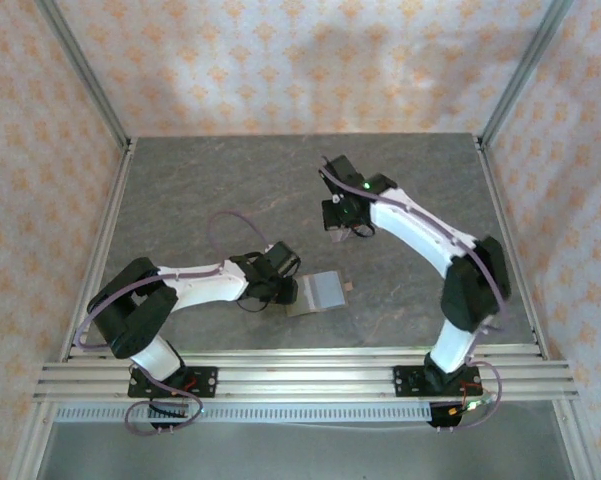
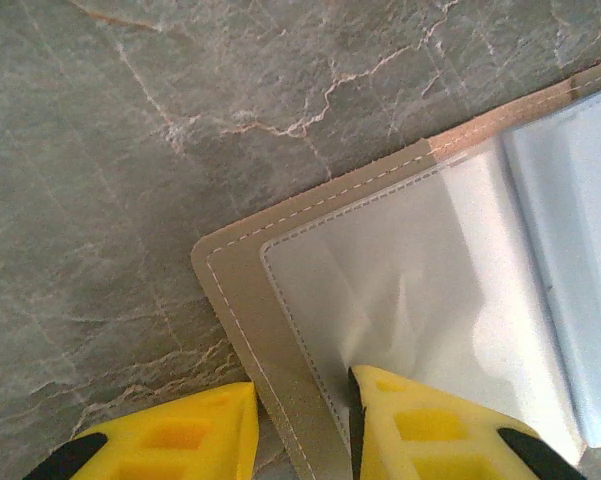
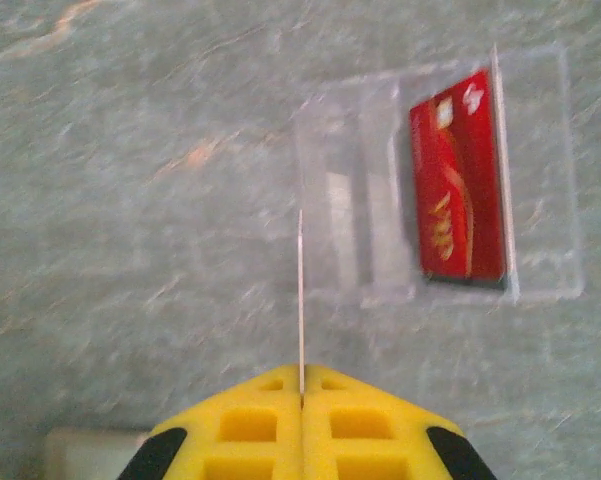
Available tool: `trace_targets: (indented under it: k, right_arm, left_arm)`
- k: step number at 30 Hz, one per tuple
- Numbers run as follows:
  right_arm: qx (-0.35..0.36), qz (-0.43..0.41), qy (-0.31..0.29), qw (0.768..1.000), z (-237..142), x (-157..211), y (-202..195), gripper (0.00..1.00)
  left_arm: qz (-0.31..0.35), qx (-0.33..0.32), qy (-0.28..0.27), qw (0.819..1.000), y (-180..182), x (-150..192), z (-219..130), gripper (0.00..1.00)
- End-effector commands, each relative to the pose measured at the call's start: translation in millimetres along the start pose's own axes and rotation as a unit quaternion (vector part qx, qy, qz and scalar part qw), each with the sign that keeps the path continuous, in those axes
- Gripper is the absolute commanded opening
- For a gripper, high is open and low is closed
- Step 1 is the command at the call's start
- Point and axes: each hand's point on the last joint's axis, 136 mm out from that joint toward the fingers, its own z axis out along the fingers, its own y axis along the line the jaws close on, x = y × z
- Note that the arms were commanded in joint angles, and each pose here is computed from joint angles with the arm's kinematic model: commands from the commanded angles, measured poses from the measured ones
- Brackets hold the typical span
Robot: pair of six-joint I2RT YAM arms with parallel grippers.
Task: Put the credit cards into the card holder
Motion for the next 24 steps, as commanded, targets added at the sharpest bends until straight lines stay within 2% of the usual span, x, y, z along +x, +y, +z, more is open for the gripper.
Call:
trace_targets:
  k: [1,7,11,24]
  right_arm:
    - [-0.102,0.044,-0.016,0.994,-3,21,24,0.00]
    - [-0.217,0.074,-0.028,0.973,6,64,51,0.00]
    - [-0.289,0.093,-0.037,0.952,10,80,68,0.00]
    - [-0.313,0.121,-0.029,0.942,43,111,65,0.00]
  left_arm:
    - [0.004,-0.010,0.014,1.000,9,14,16,0.28]
    - [0.005,-0.015,0.007,1.000,12,13,17,0.26]
    - [0.004,-0.017,0.008,1.000,14,16,19,0.24]
    - [0.001,-0.036,0.006,0.999,21,19,25,0.23]
